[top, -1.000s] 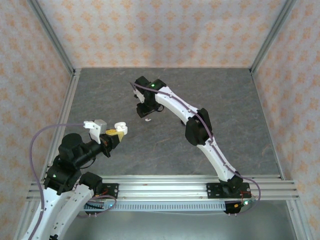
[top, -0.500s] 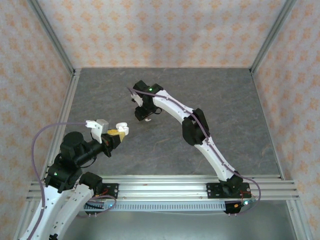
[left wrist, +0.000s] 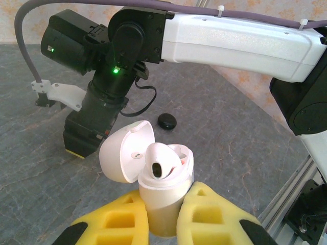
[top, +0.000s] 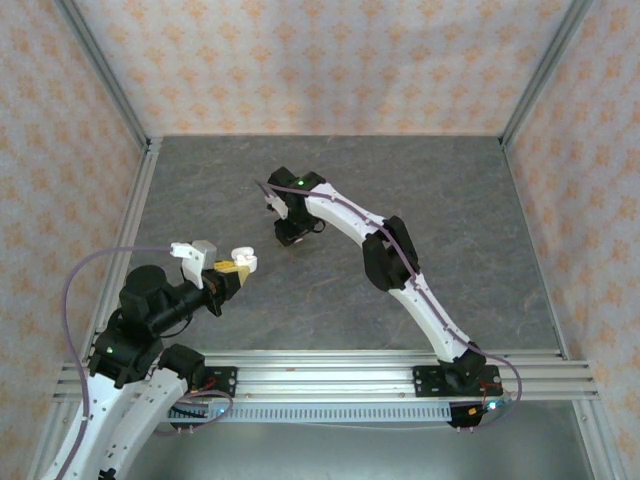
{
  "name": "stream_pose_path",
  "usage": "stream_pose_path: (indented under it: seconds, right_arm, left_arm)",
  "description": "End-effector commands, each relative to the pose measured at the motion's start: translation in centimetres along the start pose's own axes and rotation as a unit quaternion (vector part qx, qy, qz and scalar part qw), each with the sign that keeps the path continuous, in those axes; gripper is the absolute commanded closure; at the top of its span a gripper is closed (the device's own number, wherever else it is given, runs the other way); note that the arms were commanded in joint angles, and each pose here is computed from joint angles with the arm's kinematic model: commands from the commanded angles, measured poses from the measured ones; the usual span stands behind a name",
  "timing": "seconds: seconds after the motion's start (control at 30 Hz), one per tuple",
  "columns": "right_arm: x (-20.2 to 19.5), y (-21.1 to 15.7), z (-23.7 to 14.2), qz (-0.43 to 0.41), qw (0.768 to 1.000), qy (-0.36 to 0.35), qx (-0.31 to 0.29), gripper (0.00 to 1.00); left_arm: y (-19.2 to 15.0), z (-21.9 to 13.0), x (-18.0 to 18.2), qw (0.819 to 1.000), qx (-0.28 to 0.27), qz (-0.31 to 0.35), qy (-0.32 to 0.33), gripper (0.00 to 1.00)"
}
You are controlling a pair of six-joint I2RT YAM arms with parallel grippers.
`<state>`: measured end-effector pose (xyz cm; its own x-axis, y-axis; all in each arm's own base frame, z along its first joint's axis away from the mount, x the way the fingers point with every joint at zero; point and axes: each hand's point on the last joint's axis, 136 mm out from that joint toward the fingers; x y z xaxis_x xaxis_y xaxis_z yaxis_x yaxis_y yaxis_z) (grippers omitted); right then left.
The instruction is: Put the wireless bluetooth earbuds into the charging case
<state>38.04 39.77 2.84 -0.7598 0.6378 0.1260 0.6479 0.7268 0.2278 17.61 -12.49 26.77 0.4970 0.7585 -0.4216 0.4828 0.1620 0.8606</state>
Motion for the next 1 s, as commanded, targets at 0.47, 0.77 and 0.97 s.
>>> stream_pose_path:
  seconds: [0.47, 0.77, 0.97]
  right_arm:
    - [0.3, -3.4, -2.1, 0.057, 0.995, -0.049, 0.067, 0.87]
    - [1.3, -2.2, -6.0, 0.14, 0.99, -0.032, 0.01, 0.9]
    - [1.8, 0.0, -12.8, 0.177, 0.98, -0.013, -0.084, 0.9]
  left_arm:
    - [-0.2, -0.6, -0.5, 1.0, -0.004, 0.009, -0.009, 1.0]
    - [1.6, -0.4, -0.6, 0.999, -0.035, -0.001, -0.011, 1.0]
    - [4.6, 0.1, -1.4, 0.996, -0.083, -0.016, -0.03, 1.0]
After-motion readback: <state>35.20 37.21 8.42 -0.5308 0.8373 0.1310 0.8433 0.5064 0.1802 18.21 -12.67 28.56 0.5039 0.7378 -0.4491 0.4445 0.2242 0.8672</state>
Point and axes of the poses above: each hand's point on the last joint's axis, 136 mm out from that joint toward the fingers, its own z axis out along the fingers, its own x axis along the line the jaws close on, y = z × x, and after that the axes turned 6 degrees about -z, right-handed
